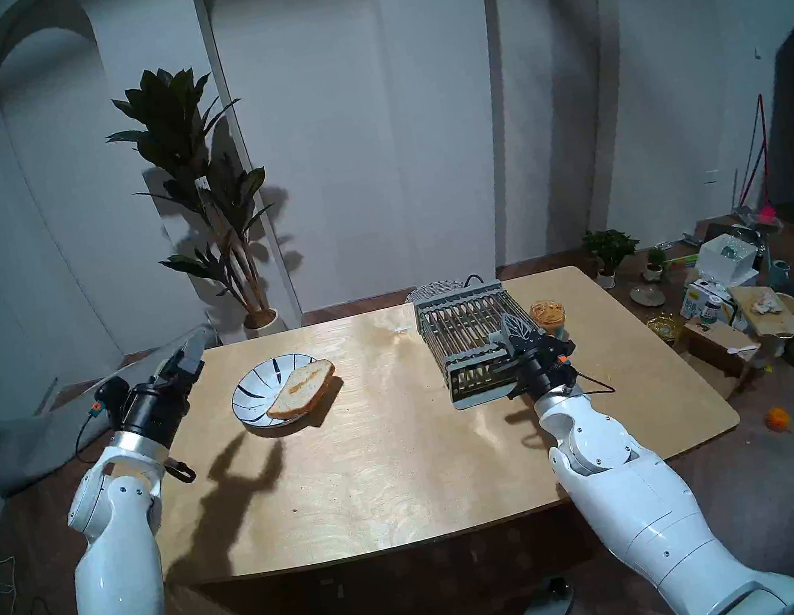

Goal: Spread peanut butter over the slice of bread with the knife

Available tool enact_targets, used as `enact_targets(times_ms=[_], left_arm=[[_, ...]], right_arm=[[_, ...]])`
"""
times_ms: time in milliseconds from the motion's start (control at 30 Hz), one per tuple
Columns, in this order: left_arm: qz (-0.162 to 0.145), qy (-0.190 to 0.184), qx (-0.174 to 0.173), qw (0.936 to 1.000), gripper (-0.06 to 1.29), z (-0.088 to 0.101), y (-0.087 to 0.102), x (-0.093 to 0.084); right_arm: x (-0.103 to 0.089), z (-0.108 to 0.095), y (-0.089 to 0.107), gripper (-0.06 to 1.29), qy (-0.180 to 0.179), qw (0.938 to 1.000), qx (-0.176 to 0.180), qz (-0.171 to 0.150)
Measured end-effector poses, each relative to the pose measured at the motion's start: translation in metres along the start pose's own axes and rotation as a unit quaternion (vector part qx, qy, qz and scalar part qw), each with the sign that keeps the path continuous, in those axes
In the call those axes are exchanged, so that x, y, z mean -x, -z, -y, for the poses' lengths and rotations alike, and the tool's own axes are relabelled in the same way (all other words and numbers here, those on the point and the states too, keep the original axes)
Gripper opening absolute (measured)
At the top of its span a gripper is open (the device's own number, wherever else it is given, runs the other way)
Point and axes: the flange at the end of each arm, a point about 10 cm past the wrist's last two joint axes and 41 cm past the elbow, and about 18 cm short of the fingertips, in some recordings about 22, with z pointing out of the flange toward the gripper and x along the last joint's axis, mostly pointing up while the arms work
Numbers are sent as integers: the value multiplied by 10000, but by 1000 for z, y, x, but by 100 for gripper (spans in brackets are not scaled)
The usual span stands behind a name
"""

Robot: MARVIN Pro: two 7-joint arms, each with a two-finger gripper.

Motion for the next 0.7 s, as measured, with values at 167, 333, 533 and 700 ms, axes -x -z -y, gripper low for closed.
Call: enact_targets(times_ms=[167, 333, 533, 700], left_arm=[[10, 13, -1, 10000, 123, 1, -1, 0], [16, 19, 4, 10000, 123, 2, -2, 0], [15, 16, 10, 10000, 123, 3, -3, -1], [11, 16, 21, 10000, 123, 4, -4, -3]], right_arm=[[-2, 1, -1, 22, 5, 10000, -27, -28], [-8, 1, -3, 121, -49, 9999, -45, -94], [-21, 3, -6, 124, -155, 9996, -84, -219], [-39, 5, -11, 124, -253, 9990, -148, -333]])
